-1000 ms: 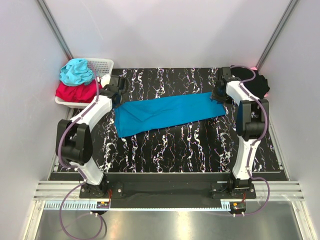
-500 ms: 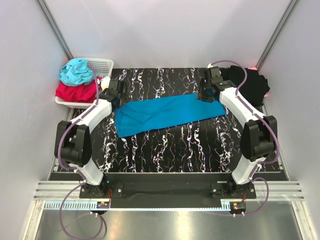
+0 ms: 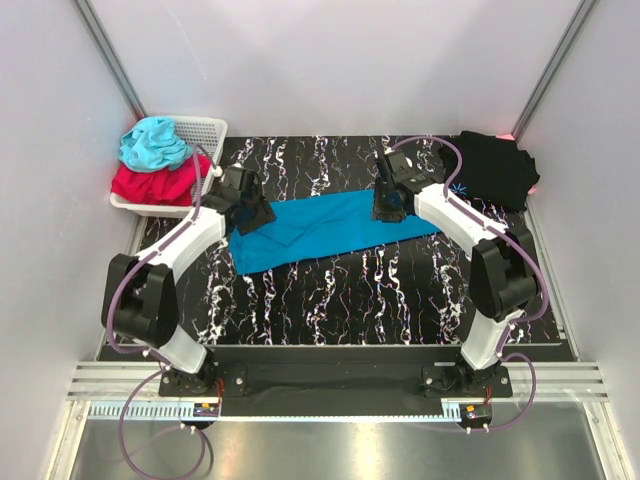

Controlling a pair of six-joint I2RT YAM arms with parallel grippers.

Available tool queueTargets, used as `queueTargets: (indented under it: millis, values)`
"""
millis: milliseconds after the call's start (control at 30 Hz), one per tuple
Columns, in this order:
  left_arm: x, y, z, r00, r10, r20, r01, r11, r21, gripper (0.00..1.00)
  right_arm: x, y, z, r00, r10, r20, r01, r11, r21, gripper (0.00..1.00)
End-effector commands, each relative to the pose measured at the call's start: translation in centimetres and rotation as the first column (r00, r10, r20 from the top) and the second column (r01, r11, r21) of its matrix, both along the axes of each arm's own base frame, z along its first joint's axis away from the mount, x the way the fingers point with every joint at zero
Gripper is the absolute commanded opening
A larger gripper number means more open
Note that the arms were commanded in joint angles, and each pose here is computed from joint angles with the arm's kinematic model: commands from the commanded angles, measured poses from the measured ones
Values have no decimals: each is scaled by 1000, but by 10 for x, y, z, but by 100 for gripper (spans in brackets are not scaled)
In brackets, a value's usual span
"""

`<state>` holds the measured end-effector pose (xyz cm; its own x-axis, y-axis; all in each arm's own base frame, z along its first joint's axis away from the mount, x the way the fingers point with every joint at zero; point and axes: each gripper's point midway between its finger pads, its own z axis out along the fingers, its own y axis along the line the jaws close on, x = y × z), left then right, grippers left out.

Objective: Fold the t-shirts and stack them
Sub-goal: Fold the tshirt

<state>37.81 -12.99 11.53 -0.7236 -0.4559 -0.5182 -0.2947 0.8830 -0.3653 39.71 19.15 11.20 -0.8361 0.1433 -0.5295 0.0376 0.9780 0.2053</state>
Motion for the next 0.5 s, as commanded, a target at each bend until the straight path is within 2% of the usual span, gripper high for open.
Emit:
queueTargets:
  millis: [0,267,467]
  values:
    - [-6,-33,-5,994,-94,-58,89,992,-89,56,2,-12,3,998,-61,17,62,998,-29,38]
    - [-23,-57,-46,979,-101,-177,85,992,-97,55,-4,-24,-8,996,-90,-2,89,992,-85,38]
    - [-27,-64,-66,976,-99,-195,84,993,-86,55,-4,-26,-9,995,-100,-8,99,991,-94,38]
